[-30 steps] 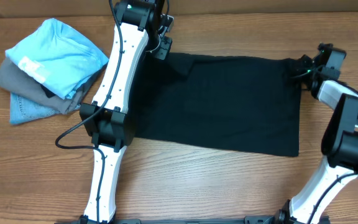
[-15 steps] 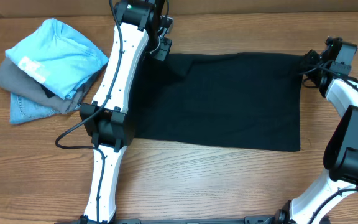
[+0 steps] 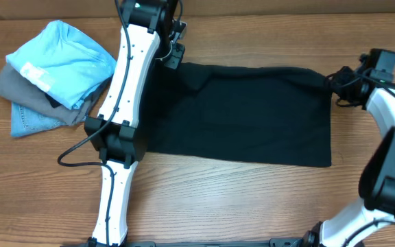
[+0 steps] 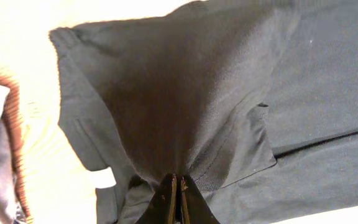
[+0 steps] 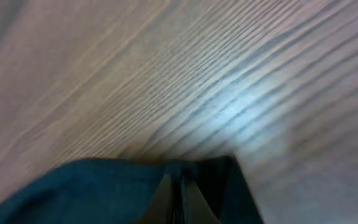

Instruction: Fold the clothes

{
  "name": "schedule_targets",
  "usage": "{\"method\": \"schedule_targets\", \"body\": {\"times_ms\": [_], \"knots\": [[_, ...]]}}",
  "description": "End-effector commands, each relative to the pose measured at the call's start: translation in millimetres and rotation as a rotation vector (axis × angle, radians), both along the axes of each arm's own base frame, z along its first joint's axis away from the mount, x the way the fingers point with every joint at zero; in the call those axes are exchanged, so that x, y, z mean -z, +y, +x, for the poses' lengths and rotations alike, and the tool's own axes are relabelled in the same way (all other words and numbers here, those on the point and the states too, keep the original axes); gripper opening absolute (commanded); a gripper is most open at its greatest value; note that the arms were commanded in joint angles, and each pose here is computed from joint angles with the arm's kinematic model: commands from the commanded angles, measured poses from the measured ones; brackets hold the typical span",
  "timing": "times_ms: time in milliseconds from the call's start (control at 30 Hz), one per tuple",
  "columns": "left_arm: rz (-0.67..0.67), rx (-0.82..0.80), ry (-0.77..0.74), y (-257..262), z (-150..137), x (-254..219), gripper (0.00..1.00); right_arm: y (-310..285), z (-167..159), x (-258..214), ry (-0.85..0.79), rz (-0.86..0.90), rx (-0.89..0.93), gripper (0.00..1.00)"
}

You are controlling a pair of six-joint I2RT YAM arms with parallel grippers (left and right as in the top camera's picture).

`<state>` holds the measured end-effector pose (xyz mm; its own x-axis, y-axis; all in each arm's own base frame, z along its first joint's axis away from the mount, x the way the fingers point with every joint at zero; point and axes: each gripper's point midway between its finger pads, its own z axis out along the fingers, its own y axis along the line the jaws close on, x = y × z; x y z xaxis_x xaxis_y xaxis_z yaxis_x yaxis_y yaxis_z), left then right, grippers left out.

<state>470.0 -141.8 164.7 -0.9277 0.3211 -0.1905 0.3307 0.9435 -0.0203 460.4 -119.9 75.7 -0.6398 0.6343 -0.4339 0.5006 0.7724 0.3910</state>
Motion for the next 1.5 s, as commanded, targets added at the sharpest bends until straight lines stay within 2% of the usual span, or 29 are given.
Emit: {"method": "schedule_targets", "body": {"times_ms": [0,233,633,800,1033,1267,1300,1333,1367,1400,1467], "knots": [[-0.026,-0.045,-0.113,12,-2,-50,0.04,-7,-5,-44,-0.067,-0.029,0.019,0.04],[-0.028,-0.051,-0.117,17,-16,-67,0.04,-2,-36,-47,0.033,-0.026,0.029,0.04],[0.036,-0.063,0.095,43,-88,-46,0.04,9,-83,-32,0.232,-0.004,0.025,0.04],[0.067,-0.057,0.19,47,-104,-22,0.04,17,-107,-23,0.335,0.031,0.021,0.04],[0.137,-0.058,0.319,59,-127,9,0.04,9,-145,-16,0.502,-0.029,0.066,0.04],[0.135,-0.077,0.323,66,-129,8,0.04,7,-163,-14,0.583,-0.043,0.094,0.04],[0.134,-0.079,0.319,66,-129,7,0.04,7,-164,-14,0.586,-0.042,0.094,0.07],[0.132,-0.081,0.317,67,-129,6,0.04,7,-164,-14,0.586,-0.044,0.095,0.2],[0.132,-0.083,0.316,68,-129,5,0.04,7,-164,-14,0.585,-0.045,0.095,0.48],[0.131,-0.084,0.316,68,-129,5,0.04,7,-163,-14,0.582,-0.046,0.096,0.55],[0.13,-0.084,0.316,68,-129,5,0.04,6,-160,-14,0.571,-0.046,0.104,0.56]]}}
